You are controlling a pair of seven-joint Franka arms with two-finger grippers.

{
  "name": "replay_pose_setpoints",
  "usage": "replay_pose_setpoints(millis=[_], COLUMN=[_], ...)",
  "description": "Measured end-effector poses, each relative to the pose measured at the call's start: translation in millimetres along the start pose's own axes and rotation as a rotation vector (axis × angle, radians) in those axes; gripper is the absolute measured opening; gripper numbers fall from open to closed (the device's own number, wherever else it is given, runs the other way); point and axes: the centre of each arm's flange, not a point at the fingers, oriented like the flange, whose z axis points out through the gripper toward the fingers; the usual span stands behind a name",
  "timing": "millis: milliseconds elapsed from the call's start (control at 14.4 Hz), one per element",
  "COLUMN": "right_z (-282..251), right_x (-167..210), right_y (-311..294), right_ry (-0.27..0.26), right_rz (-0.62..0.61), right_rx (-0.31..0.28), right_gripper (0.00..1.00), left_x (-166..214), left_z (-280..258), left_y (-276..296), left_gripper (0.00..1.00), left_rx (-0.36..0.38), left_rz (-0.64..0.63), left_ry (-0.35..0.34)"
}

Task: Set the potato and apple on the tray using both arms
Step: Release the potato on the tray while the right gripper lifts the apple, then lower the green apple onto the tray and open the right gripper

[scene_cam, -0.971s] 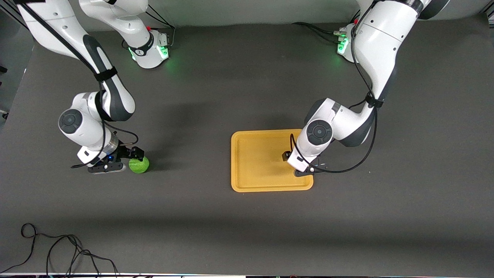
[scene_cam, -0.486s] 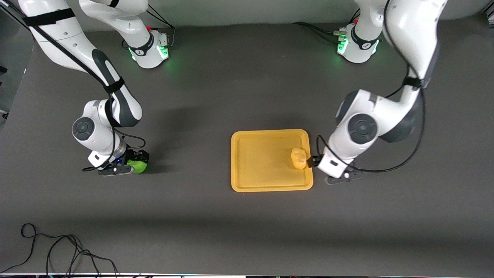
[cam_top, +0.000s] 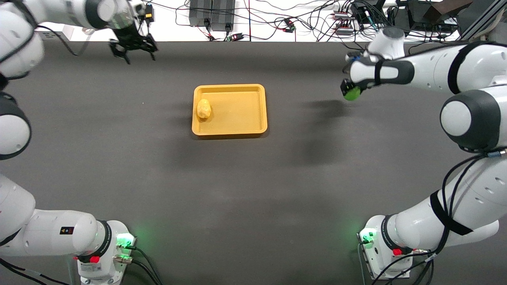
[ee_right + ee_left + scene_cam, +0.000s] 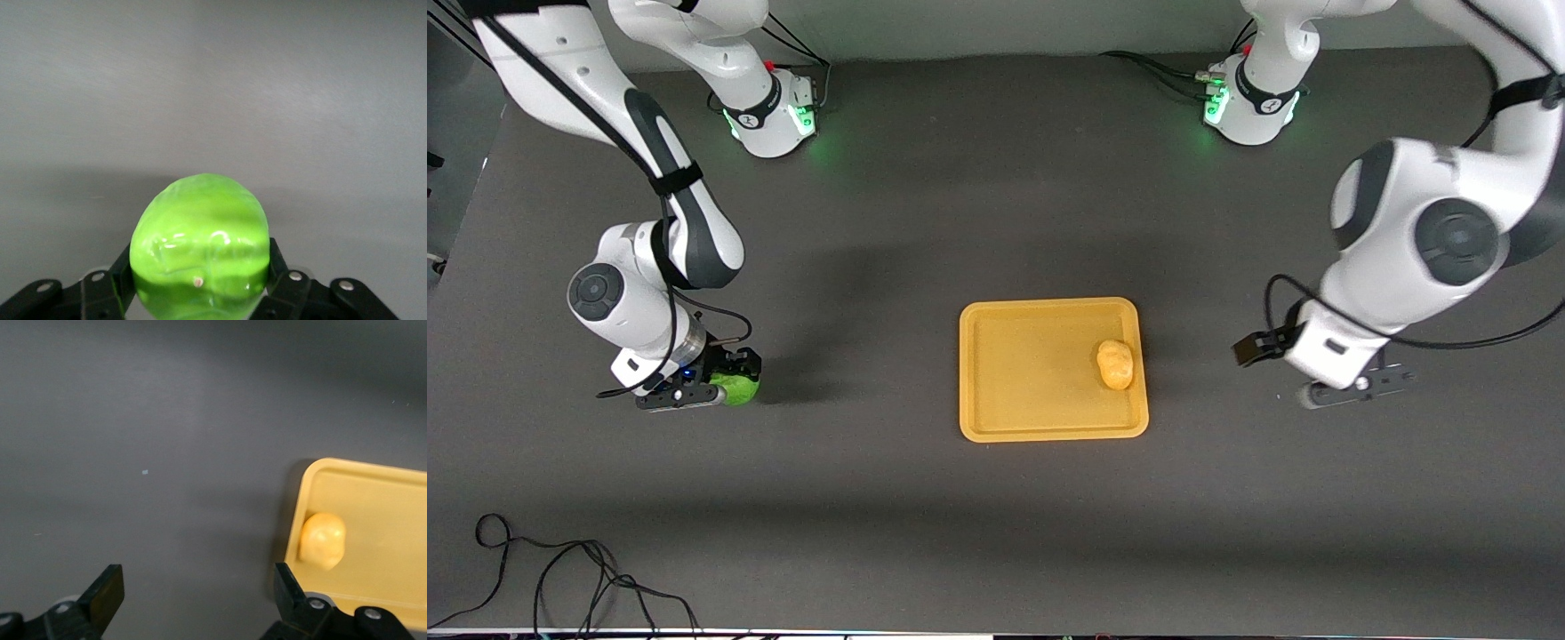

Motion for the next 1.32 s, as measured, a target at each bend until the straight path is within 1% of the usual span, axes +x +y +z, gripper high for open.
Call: replay_pose_setpoints(millis=[69,208,347,486,694,902,1110,1318], right_z=[-25,-61,-75,-73,-39,6,38,57], right_x=[8,17,17,20,27,27,23,14], right_y=[-27,-93,-176,-254,-344,-411,-451,-470], right_ry=[-0.005,0.028,0.063,0.087,0.096,0.098,0.102,0.100], right_rz=[0.027,0.088,0.126,0.125,0.132,0.152,0.199,0.215], right_rx=[0.002,0.016,0.040,0.065,0.088,0.098,0.109,0.104], right_gripper=[0.76,0.75,0.75,0.75,0.75,0.75,0.75,0.75], left_x=[0,-3,-6,-11,-18,-19,-19,-19], left_z=[-11,-30,-48,-67,-83,-78,-75,-73], left_y=[-18,-49,-82,-106,-118,-121,-123,-124], left_gripper=[1.00,1.00,1.00,1.00,1.00,1.00,1.00,1.00], left_rx=[0.001,0.008,0.013,0.016,0.020,0.022,0.022,0.022], left_rz=[0.017,0.065,0.108,0.127,0.149,0.158,0.159,0.160], left_ry=[-0.008,-0.018,-0.019,-0.011,0.002,-0.008,-0.015,-0.019])
